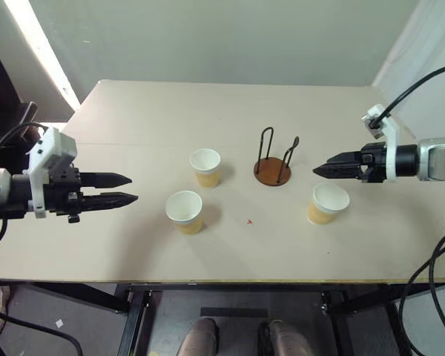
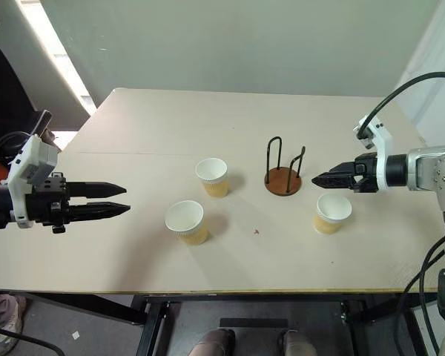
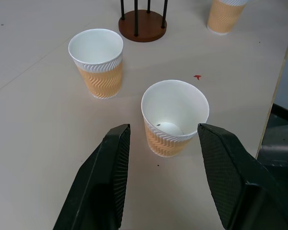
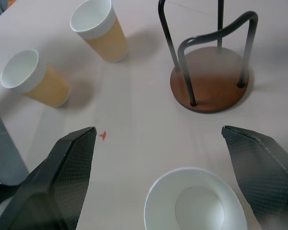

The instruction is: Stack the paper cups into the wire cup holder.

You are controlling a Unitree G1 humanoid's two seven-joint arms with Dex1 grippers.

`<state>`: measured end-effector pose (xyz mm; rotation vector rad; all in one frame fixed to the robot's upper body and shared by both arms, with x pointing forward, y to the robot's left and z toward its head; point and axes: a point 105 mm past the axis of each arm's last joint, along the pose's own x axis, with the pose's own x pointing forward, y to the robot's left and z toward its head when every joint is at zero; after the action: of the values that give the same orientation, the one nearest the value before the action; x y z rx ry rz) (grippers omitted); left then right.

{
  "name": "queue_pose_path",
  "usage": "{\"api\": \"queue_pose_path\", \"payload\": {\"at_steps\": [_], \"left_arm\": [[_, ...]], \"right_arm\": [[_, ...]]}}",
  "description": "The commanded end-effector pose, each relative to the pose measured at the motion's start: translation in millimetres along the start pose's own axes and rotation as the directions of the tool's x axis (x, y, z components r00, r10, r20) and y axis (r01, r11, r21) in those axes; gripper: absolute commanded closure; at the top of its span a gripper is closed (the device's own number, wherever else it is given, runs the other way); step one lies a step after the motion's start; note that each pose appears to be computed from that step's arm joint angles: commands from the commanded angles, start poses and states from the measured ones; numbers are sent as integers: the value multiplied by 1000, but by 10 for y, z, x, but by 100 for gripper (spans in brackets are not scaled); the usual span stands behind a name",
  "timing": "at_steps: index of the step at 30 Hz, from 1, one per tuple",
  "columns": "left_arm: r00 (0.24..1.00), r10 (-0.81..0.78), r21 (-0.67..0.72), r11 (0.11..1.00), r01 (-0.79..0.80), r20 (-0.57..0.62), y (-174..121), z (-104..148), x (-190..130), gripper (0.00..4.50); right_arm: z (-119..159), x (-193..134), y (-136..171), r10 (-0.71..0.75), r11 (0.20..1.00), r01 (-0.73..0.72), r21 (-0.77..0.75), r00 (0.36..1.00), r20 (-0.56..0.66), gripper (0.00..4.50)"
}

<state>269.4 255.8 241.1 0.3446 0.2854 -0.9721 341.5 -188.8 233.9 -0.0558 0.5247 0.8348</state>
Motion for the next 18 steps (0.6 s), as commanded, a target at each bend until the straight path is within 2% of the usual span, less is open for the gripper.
{"api": "queue_pose_path", "payload": {"at_steps": [1, 7, 13, 18], "left_arm": [[1000, 3, 46, 999, -4, 26, -18, 113, -14, 214], [999, 2, 49, 999, -4, 39, -10, 126, 23, 214], [999, -2, 54, 999, -1, 53, -14, 132, 99, 214], [998, -3, 59, 998, -1, 62, -32, 146, 133, 214]], "right_arm": [[164, -44, 9, -40, 999, 42, -21, 997, 63, 14], [188, 28, -18, -75, 997, 76, -5, 994, 80, 14], [200, 322, 16, -98, 993, 89, 72, 988, 122, 14], [168, 490, -60, -175, 980, 158, 123, 974, 145, 14]]}}
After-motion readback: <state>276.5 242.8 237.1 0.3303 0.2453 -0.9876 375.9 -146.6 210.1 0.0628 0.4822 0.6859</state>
